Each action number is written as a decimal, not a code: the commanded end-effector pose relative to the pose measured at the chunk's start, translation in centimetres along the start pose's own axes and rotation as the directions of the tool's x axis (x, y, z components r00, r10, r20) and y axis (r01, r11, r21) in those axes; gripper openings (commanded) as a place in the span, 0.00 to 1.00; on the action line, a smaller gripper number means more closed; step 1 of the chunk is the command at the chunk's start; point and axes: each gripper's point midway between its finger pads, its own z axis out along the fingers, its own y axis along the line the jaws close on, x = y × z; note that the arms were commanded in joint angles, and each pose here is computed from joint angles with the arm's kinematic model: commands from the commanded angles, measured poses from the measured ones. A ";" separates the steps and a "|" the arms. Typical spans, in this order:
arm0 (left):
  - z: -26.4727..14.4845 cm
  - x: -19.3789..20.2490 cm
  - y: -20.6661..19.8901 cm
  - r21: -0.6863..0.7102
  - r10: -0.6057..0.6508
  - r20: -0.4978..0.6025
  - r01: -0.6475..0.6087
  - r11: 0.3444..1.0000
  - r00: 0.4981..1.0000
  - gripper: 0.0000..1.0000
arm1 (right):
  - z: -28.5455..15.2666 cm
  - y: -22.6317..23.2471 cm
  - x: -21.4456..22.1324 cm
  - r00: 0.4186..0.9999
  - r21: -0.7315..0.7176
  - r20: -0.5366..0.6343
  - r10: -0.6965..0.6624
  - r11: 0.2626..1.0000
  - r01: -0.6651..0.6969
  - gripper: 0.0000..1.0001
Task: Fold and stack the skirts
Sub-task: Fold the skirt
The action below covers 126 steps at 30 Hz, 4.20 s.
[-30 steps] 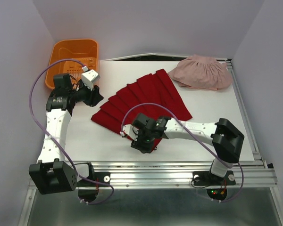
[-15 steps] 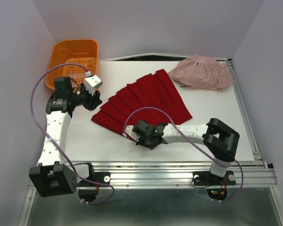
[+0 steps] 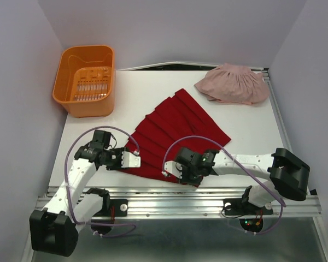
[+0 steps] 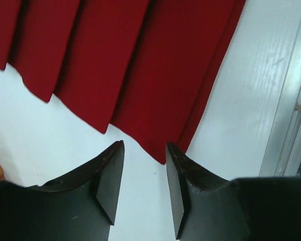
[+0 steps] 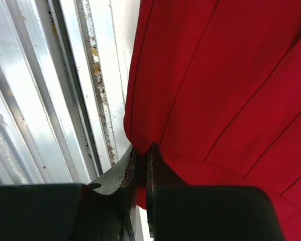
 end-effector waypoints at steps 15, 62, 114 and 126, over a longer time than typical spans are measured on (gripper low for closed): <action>4.6 2.4 -3.5 0.166 0.156 -0.117 -0.136 0.977 0.981 0.49 | -1.6 0.2 -4.0 0.991 -0.056 0.108 0.076 0.996 -0.070 0.01; -7.6 -26.2 30.9 -0.496 0.076 0.551 0.253 0.830 0.831 0.00 | -12.8 -5.4 -5.2 0.714 -0.251 0.478 0.512 0.858 -0.447 0.01; 8.9 -9.7 13.8 0.007 -0.814 0.264 0.842 0.539 0.518 0.42 | -1.6 -12.8 4.9 0.334 -0.275 0.032 0.942 0.330 -0.903 0.42; 6.6 -8.1 28.0 -0.228 -0.647 0.358 0.735 0.638 0.673 0.52 | -2.7 -13.8 0.1 0.278 -0.511 0.017 0.960 0.247 -0.823 0.71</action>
